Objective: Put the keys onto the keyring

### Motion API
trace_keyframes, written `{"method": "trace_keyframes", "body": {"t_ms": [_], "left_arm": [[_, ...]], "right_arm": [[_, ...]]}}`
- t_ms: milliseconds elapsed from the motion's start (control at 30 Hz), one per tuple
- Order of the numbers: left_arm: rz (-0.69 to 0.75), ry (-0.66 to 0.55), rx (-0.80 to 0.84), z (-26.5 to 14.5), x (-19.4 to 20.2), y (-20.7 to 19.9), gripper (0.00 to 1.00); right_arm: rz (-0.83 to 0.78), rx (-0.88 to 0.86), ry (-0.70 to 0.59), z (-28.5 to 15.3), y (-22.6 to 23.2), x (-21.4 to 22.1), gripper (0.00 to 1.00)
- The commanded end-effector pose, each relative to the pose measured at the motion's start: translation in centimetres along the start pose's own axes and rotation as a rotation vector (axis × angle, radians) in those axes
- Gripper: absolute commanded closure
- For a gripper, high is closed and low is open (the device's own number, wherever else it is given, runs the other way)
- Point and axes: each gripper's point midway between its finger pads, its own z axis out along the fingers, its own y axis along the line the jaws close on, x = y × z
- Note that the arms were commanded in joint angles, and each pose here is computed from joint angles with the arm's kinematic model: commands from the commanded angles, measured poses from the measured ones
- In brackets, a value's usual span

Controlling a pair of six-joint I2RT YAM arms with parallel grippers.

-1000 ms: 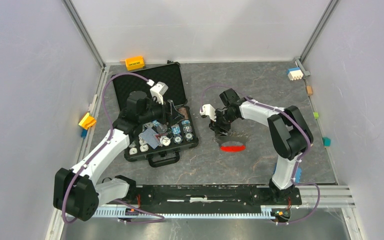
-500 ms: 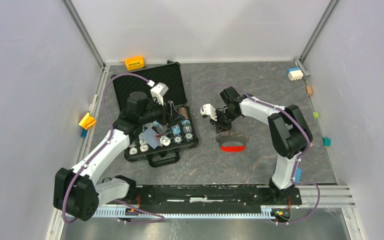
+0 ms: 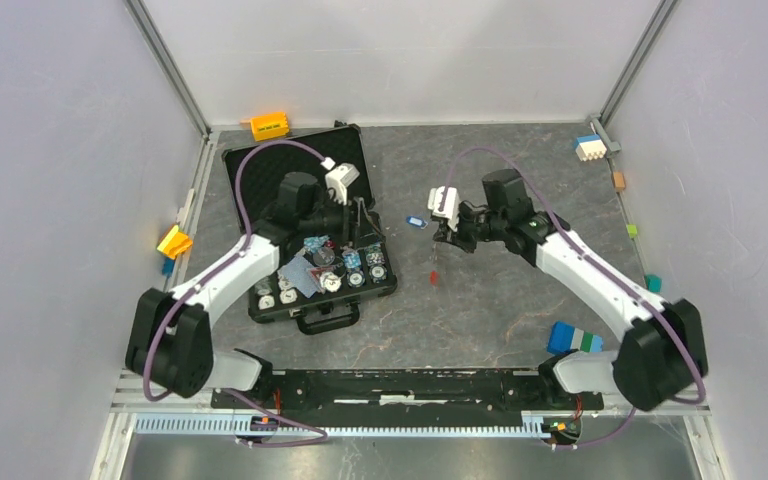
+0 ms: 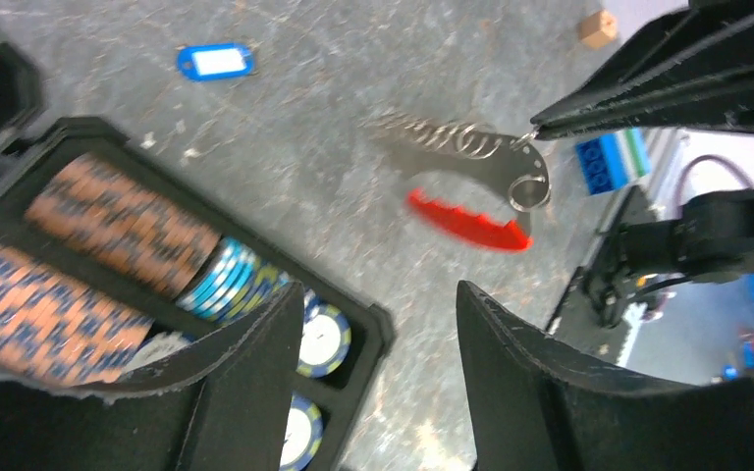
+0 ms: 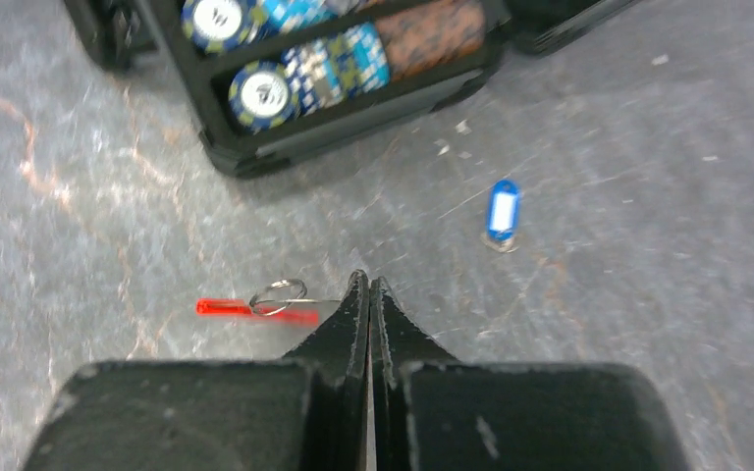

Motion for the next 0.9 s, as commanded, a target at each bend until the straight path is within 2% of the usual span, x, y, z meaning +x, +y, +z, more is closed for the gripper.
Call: {"method": "trace_keyframes", "body": {"t_ms": [0, 100, 267, 433, 500, 633, 867], "left_arm": [[-0.140, -0.009, 0.126, 1.9, -3.2, -3.9, 0.36], [-0.279, 0.057, 0.220, 3.3, -3.2, -6.3, 0.36], [-0.425, 0.132, 0.331, 5.3, -2.7, -9.1, 0.35], [-0.465, 0.132, 0.384, 6.1, -2.6, -9.9, 0.34], [-0.408, 0.110, 0.379, 6.1, -2.7, -9.7, 0.35], [-0.174, 0.050, 0.351, 5.4, -3.4, -9.3, 0.35], [0.403, -0.096, 0.400, 2.3, -4.8, -10.5, 0.36]], "right_arm": [[0.027, 0.223, -0.196, -2.5, -3.0, -5.2, 1.00], [0.019, 0.308, -0.267, -3.8, -3.5, -6.6, 1.00], [-0.006, 0.396, -0.344, -5.3, -3.8, -7.9, 1.00], [-0.006, 0.383, -0.361, -5.4, -3.1, -7.9, 1.00], [-0.035, 0.347, -0.347, -5.2, -2.5, -7.6, 1.00], [-0.109, 0.260, -0.303, -4.8, -0.6, -6.7, 1.00], [-0.169, 0.158, -0.325, -4.9, 2.2, -6.5, 1.00]]}}
